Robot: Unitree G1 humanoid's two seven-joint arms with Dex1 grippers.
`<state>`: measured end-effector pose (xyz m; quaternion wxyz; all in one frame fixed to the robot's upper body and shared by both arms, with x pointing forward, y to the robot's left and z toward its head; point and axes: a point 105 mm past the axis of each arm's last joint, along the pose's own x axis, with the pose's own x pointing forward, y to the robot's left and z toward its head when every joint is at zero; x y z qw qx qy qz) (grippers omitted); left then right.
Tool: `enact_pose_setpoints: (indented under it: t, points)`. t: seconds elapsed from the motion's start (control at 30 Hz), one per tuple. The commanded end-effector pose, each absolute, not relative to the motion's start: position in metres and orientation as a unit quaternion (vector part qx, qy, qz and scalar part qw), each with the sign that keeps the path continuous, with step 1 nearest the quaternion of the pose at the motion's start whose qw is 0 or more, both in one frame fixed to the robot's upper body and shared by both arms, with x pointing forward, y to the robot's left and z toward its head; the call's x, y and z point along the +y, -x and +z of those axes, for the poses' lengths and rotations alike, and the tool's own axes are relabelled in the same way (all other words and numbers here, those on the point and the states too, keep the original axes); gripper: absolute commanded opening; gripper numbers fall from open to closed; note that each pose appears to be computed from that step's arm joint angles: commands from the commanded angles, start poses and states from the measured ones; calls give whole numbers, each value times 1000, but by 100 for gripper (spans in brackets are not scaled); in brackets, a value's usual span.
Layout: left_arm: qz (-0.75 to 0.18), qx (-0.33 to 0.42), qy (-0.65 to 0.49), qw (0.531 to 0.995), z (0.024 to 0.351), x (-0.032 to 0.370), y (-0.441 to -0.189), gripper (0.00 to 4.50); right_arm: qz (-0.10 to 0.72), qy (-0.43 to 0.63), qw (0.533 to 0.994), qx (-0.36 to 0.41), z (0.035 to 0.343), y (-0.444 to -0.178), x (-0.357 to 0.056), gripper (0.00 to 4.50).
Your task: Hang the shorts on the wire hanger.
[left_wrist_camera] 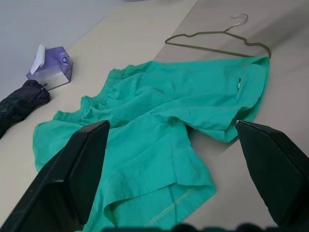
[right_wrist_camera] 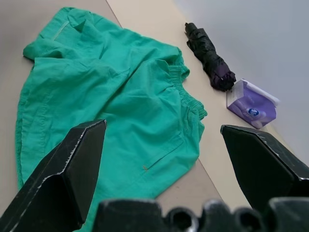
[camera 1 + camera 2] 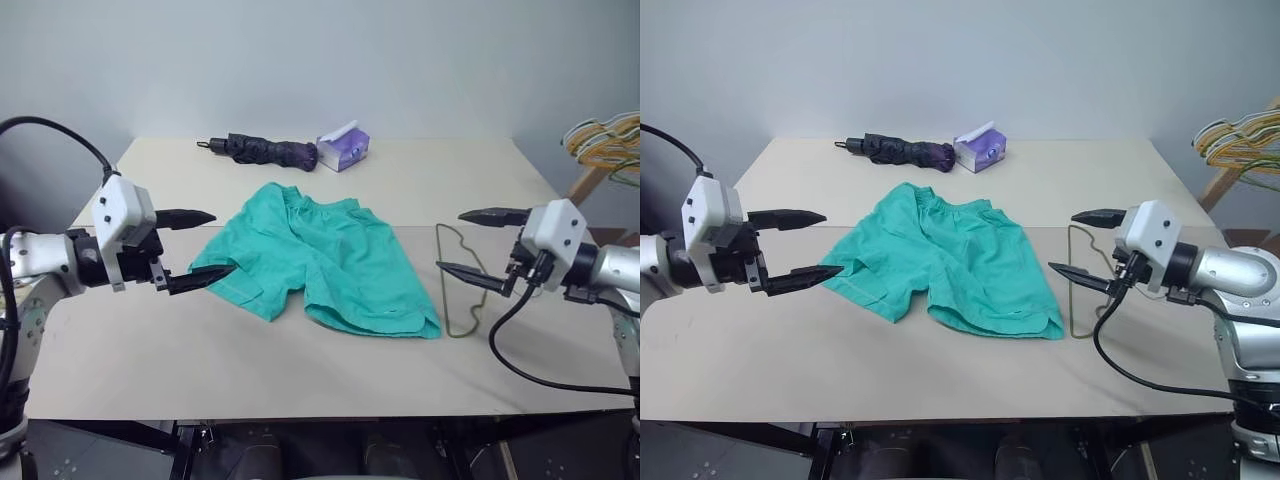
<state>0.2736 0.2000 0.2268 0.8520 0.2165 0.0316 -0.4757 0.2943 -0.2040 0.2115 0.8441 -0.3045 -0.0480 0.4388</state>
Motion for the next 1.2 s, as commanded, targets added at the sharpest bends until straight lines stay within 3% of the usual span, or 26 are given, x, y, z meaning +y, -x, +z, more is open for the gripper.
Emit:
enact_pose_setpoints:
  t: [0.03,0.67,0.87,1.2]
  points:
    - [-478,2,-224,849,237,198,-273,450,428,331,838,-79,229,-290,-203,445]
    - [-487,24,-239,840,226,186,-272,450,441,328,832,-71,227,-291,-199,445]
    - [-501,72,-298,809,193,167,-272,450,461,336,819,-61,228,-288,-194,445]
    - [-588,56,-427,685,131,104,-285,450,489,340,802,-44,221,-280,-183,445]
